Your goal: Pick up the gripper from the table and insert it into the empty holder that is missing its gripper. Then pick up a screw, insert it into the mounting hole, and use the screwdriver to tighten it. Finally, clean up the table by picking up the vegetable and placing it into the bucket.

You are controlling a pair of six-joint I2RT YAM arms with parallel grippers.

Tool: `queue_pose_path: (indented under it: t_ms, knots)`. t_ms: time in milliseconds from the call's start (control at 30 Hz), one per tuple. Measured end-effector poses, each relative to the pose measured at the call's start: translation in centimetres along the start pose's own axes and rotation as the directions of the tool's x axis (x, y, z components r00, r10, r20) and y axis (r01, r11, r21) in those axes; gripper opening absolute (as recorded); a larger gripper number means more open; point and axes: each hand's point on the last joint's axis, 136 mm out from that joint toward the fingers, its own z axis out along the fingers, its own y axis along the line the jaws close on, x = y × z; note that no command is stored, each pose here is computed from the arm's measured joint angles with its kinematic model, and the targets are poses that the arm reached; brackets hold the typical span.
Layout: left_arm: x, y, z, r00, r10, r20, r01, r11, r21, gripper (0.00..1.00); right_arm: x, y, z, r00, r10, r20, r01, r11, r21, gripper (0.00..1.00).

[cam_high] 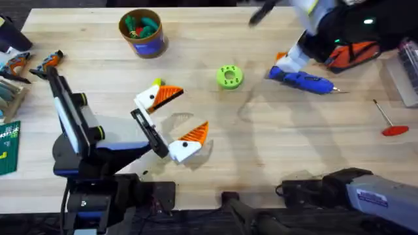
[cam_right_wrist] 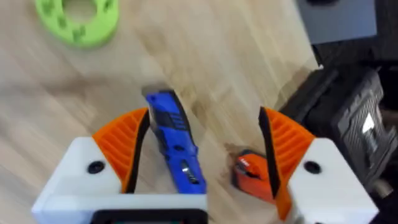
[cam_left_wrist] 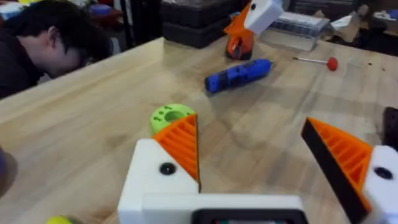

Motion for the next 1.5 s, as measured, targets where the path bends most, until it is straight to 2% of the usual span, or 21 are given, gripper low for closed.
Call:
queue_pose_path:
  t_ms: [133,233,333,433,567,667,767,833,933,1067,1133,1333,1500]
  knots:
    - [-0.7,0.7,0.0,0.999,0.034,0.023,-0.033,0.999,-0.042,0.986,-1.1,-0.8,-3.4,0.968,0.23,0.098,-0.234,0.972,0.034,0.968]
    - [-0.6,1.6,-0.1,1.0,0.02,0.014,-0.018,0.996,-0.093,0.986,-1.7,-1.3,-6.1,0.904,0.388,0.179,-0.4,0.916,0.034,0.968]
    - [-0.9,2.7,-0.5,1.0,-0.021,-0.013,0.018,0.984,-0.178,0.986,-1.6,-1.2,-9.0,0.832,0.5,0.238,-0.518,0.856,0.011,0.968]
    - [-2.2,3.6,-1.3,0.997,-0.058,-0.053,0.042,0.964,-0.264,0.986,-0.6,-0.3,-11.7,0.778,0.572,0.259,-0.589,0.808,-0.017,0.969]
    - [-4.7,4.7,-2.2,0.988,-0.103,-0.118,0.055,0.932,-0.359,0.986,1.4,1.6,-14.0,0.732,0.641,0.229,-0.65,0.758,-0.043,0.968]
    - [-6.0,5.7,-2.8,0.971,-0.154,-0.184,0.064,0.905,-0.42,0.985,2.9,2.9,-14.6,0.709,0.681,0.183,-0.684,0.727,-0.055,0.968]
    - [-7.1,7.0,-3.1,0.942,-0.222,-0.254,0.078,0.877,-0.475,0.985,3.9,4.0,-13.9,0.687,0.711,0.148,-0.711,0.7,-0.063,0.971]
    - [-7.2,7.7,-3.3,0.909,-0.283,-0.307,0.096,0.857,-0.507,0.985,4.9,5.0,-12.4,0.675,0.73,0.105,-0.728,0.683,-0.064,0.971]
    - [-6.7,8.9,-3.5,0.839,-0.384,-0.386,0.124,0.825,-0.551,0.985,6.6,6.8,-9.9,0.667,0.745,0.028,-0.742,0.667,-0.059,0.969]
    - [-5.3,10.5,-3.4,0.722,-0.504,-0.474,0.155,0.786,-0.599,0.986,8.3,8.5,-8.0,0.657,0.752,-0.047,-0.754,0.655,-0.052,0.971]
    - [-4.7,11.5,-3.3,0.679,-0.538,-0.499,0.154,0.769,-0.62,0.986,8.0,8.2,-8.0,0.656,0.754,-0.033,-0.754,0.654,-0.053,0.97]
    - [-2.8,13.9,-3.6,0.59,-0.595,-0.546,0.105,0.726,-0.679,0.986,7.8,8.0,-8.0,0.654,0.756,-0.021,-0.756,0.652,-0.055,0.97]
    - [-2.1,15.0,-5.0,0.482,-0.658,-0.579,0.044,0.678,-0.733,0.986,7.8,8.0,-8.0,0.654,0.756,-0.021,-0.756,0.652,-0.055,0.971]
